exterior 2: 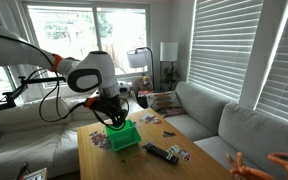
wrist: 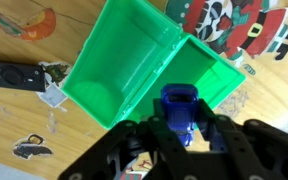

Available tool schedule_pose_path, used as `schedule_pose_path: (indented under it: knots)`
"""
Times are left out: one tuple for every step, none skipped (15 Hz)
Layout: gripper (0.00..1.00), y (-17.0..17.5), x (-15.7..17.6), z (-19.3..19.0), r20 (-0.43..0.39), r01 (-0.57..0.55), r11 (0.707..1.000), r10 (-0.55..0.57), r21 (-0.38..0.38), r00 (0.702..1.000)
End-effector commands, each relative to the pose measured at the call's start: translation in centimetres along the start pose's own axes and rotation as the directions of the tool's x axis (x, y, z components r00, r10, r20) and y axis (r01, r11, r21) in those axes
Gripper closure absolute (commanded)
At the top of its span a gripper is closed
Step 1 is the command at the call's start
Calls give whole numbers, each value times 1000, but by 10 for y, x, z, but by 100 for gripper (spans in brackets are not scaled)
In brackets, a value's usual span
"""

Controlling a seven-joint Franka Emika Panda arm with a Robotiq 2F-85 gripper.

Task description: Open the green lunch box, put the blue car in the green lunch box

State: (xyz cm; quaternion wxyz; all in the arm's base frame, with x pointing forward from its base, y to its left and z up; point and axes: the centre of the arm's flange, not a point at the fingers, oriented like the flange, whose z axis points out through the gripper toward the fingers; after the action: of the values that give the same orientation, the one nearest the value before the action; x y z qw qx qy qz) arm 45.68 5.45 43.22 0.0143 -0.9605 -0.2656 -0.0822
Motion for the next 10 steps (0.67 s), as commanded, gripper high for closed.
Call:
schedule_pose_path:
  knots:
    - [89, -8, -3, 6, -5, -74, 997, 74, -17, 997]
    - [89, -7, -3, 7, -6, -90, 996, 90, -19, 996]
    - [89, -6, -3, 7, -5, -106, 994, 106, -15, 994]
    - [50, -6, -2, 8, -10, -122, 993, 122, 0, 993]
    - [38, -5, -2, 9, -10, -133, 991, 133, 7, 991]
    - [34, -4, -2, 10, -16, -139, 990, 139, 2, 990]
    - [26, -3, -1, 10, -17, -139, 990, 139, -8, 990]
    - [19, -3, -1, 8, -22, -141, 990, 141, -13, 990]
    - [12, -2, -1, 7, -27, -143, 990, 143, -17, 989]
    - [5, -1, -1, 3, -35, -145, 989, 145, -23, 989]
